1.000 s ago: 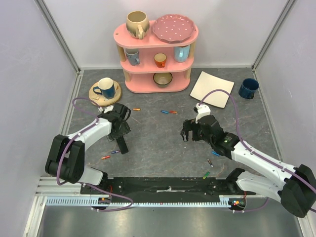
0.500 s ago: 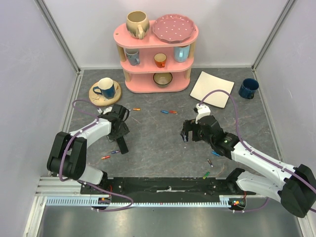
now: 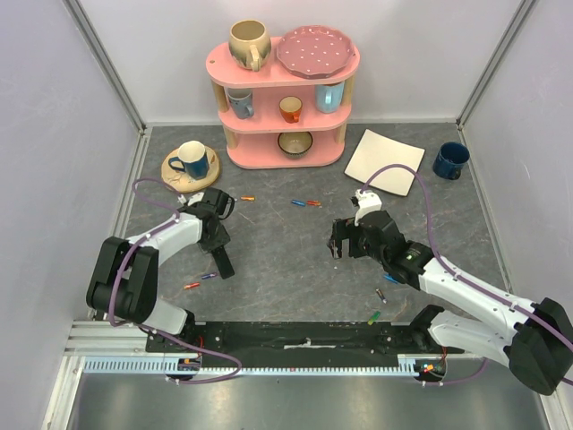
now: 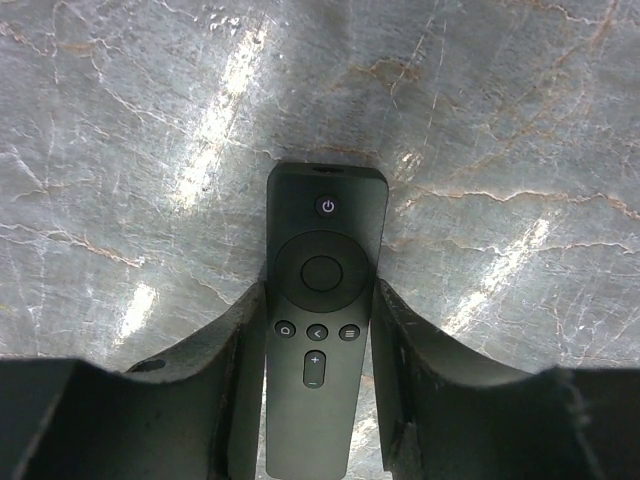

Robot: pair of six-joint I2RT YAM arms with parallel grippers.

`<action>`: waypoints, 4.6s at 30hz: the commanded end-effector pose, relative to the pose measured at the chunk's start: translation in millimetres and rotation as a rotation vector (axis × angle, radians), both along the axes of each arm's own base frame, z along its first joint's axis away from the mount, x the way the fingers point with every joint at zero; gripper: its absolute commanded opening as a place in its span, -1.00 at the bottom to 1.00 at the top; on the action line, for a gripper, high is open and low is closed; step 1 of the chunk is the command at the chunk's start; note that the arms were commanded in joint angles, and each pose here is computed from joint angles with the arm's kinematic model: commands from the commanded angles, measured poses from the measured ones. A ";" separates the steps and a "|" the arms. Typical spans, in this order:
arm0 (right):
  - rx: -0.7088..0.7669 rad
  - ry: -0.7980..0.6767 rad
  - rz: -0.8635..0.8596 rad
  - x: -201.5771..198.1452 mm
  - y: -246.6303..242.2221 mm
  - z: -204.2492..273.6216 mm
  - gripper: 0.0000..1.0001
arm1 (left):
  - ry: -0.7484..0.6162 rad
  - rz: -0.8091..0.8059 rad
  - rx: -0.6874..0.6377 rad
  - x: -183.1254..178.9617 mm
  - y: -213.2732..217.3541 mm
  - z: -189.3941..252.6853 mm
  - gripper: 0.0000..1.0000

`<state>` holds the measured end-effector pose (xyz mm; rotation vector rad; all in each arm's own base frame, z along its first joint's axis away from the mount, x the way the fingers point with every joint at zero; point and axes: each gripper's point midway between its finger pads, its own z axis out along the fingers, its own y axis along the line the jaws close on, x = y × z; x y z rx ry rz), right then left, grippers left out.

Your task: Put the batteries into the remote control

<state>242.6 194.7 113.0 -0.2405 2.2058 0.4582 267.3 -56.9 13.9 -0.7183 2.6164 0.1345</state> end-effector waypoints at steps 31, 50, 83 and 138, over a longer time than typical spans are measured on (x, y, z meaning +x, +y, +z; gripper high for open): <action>0.708 -0.062 0.402 -49.8 92.8 127.3 0.96 | -1.138 -0.726 -1.096 -34.2 -157.9 264.2 -0.96; 0.874 -0.069 0.609 -67.6 117.1 147.3 0.96 | -1.130 -0.846 -1.355 -59.9 -186.0 290.5 -0.96; 0.846 -0.011 0.685 -73.0 151.2 133.2 0.56 | -1.139 -0.870 -1.372 -60.8 -200.6 299.3 -0.96; -0.125 -0.152 0.340 -25.3 82.3 69.7 -0.32 | -0.848 -0.741 -0.860 -22.3 -220.6 231.1 0.89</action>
